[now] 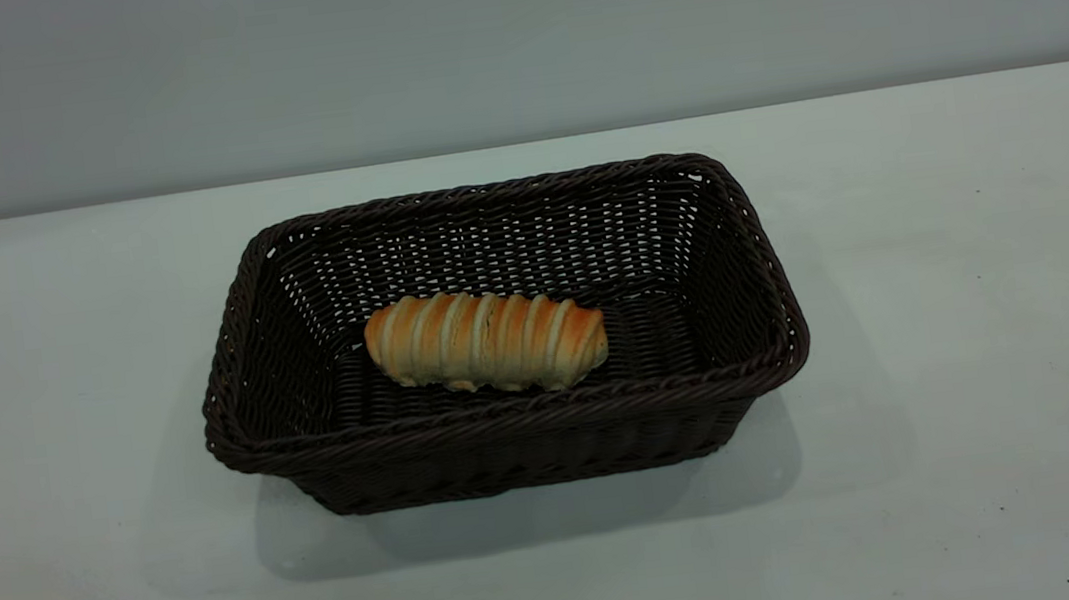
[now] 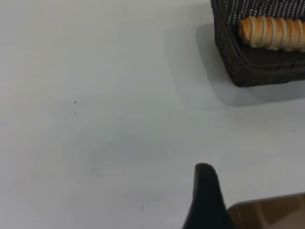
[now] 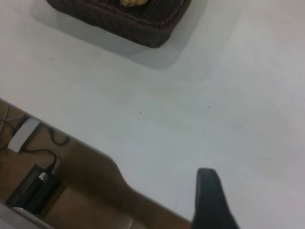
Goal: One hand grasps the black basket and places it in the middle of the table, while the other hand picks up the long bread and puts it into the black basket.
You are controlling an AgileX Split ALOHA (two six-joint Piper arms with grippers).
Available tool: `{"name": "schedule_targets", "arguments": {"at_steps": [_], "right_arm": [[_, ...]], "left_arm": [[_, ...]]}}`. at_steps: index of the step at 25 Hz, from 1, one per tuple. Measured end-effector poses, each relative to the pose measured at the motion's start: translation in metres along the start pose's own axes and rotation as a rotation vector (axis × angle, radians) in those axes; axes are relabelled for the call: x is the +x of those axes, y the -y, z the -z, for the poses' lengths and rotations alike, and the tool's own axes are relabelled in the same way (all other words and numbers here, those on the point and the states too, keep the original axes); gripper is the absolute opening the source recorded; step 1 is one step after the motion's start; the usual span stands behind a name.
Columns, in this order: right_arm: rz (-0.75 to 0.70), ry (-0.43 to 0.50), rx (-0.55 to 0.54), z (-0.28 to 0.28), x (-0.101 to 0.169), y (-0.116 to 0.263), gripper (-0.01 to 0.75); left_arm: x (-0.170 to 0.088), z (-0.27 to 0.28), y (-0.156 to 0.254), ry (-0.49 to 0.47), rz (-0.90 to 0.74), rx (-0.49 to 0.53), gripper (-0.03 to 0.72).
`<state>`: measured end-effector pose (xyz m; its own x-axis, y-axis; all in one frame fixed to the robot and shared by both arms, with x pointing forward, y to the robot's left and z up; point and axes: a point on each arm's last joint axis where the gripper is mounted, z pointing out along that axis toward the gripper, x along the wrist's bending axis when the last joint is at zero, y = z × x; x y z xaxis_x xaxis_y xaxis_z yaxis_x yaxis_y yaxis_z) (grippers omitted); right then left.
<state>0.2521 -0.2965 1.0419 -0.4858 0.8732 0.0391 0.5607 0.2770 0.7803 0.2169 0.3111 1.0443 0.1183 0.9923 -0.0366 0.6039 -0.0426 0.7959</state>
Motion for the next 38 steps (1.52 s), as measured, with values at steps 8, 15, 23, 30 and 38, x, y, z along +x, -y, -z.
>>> {"name": "schedule_targets", "arguments": {"at_steps": [8, 15, 23, 30, 38], "right_arm": [[0.004, 0.006, -0.001, 0.000, -0.001, 0.000, 0.458], [0.022, 0.037, -0.005, 0.000, -0.003, 0.000, 0.458], [0.018, 0.033, -0.040, 0.004, -0.004, 0.003, 0.458], [0.017, 0.031, -0.040, 0.004, -0.004, 0.003, 0.457], [0.017, 0.030, -0.041, 0.004, -0.004, 0.003, 0.457]], "left_arm": [[0.001, -0.009, 0.004, -0.020, -0.012, 0.026, 0.573], [0.002, -0.011, 0.005, -0.023, -0.016, 0.027, 0.573], [0.002, -0.011, 0.005, -0.024, -0.017, 0.027, 0.573], [0.002, -0.011, 0.005, -0.024, -0.018, 0.027, 0.573], [0.002, -0.011, 0.005, -0.024, -0.021, 0.027, 0.573]]}}
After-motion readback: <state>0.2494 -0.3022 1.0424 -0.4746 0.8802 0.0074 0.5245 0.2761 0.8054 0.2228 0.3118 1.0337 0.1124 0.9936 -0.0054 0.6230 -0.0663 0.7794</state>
